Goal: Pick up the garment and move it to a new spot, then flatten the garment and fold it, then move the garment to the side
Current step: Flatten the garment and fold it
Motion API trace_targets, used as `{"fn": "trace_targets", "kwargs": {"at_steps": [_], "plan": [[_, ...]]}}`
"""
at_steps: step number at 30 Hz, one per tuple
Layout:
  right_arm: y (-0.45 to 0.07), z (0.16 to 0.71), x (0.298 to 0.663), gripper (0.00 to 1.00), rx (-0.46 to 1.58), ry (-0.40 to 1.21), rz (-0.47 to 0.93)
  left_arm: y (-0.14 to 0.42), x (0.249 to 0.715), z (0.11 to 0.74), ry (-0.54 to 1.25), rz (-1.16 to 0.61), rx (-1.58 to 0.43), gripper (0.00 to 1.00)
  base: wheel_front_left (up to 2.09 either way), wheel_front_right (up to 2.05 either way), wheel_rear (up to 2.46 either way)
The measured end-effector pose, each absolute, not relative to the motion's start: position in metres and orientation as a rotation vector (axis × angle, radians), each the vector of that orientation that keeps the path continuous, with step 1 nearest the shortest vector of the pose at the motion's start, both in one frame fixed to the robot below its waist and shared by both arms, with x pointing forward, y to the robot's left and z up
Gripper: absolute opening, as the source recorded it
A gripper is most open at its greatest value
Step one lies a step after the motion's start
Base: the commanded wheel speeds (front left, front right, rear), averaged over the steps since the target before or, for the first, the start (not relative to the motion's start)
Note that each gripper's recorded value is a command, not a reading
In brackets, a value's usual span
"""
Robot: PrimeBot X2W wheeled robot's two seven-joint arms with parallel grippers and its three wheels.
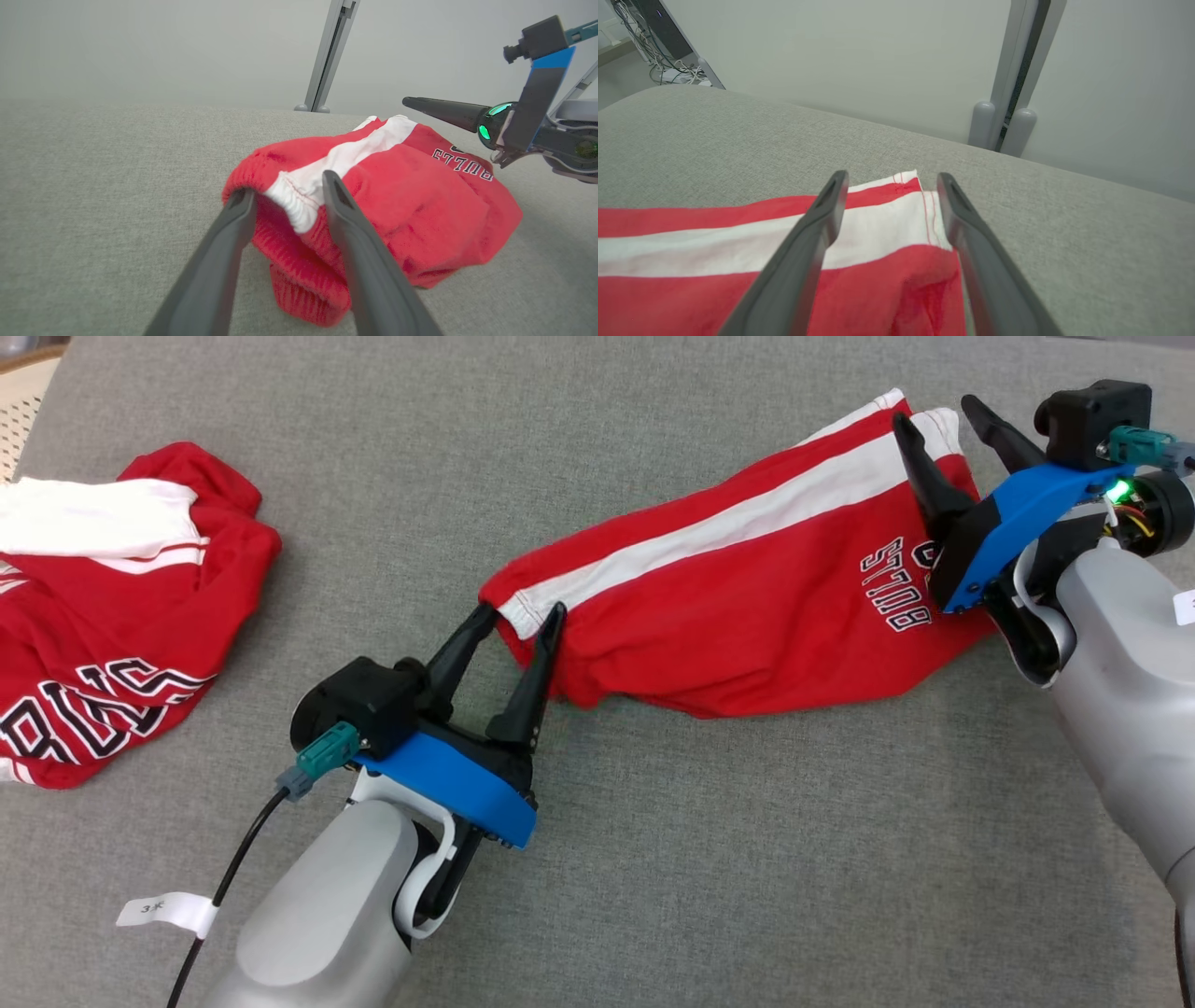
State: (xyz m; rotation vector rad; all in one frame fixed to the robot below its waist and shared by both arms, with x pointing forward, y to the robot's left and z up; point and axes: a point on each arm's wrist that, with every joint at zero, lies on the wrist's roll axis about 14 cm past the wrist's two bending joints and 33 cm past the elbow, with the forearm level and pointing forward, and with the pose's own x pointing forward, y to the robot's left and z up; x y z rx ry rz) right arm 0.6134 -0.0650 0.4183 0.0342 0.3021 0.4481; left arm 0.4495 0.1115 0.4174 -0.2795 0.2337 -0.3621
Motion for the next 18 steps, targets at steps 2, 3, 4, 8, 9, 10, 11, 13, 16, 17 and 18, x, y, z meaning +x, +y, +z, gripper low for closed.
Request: {"fn": "trace_targets", "kwargs": {"at_steps": [2, 3, 4, 8, 9, 10, 11, 13, 16, 17, 18], "plan": [[-0.072, 0.424, 0.613, 1.0, 0.03, 0.291, 0.438, 0.112, 0.449, 0.422, 0.221, -0.362, -0.272, 1.0, 0.0, 0.0, 0.0], [-0.076, 0.426, 0.612, 1.0, 0.027, 0.285, 0.431, 0.113, 0.447, 0.423, 0.218, -0.359, -0.271, 1.0, 0.0, 0.0, 0.0], [-0.081, 0.429, 0.612, 1.0, 0.019, 0.281, 0.425, 0.114, 0.444, 0.423, 0.217, -0.355, -0.268, 1.0, 0.0, 0.0, 0.0], [-0.097, 0.431, 0.603, 1.0, 0.01, 0.281, 0.399, 0.12, 0.432, 0.43, 0.193, -0.342, -0.243, 1.0, 0.0, 0.0, 0.0], [-0.101, 0.429, 0.6, 1.0, 0.005, 0.286, 0.395, 0.123, 0.43, 0.433, 0.183, -0.335, -0.233, 1.0, 0.0, 0.0, 0.0], [-0.104, 0.427, 0.597, 1.0, 0.003, 0.293, 0.39, 0.128, 0.427, 0.436, 0.173, -0.325, -0.223, 1.0, 0.0, 0.0, 0.0], [-0.107, 0.425, 0.594, 1.0, 0.002, 0.301, 0.385, 0.132, 0.425, 0.439, 0.164, -0.312, -0.219, 1.0, 0.0, 0.0, 0.0], [-0.111, 0.42, 0.588, 1.0, 0.001, 0.314, 0.379, 0.143, 0.421, 0.444, 0.142, -0.282, -0.204, 1.0, 0.0, 0.0, 0.0], [-0.115, 0.413, 0.579, 1.0, 0.004, 0.337, 0.372, 0.164, 0.421, 0.46, 0.083, -0.217, -0.182, 1.0, 0.0, 0.0, 0.0], [-0.115, 0.41, 0.576, 1.0, 0.007, 0.346, 0.37, 0.171, 0.422, 0.466, 0.062, -0.19, -0.174, 1.0, 0.0, 0.0, 0.0], [-0.116, 0.407, 0.572, 1.0, 0.008, 0.356, 0.369, 0.178, 0.422, 0.471, 0.043, -0.165, -0.169, 1.0, 0.0, 0.0, 0.0]]}}
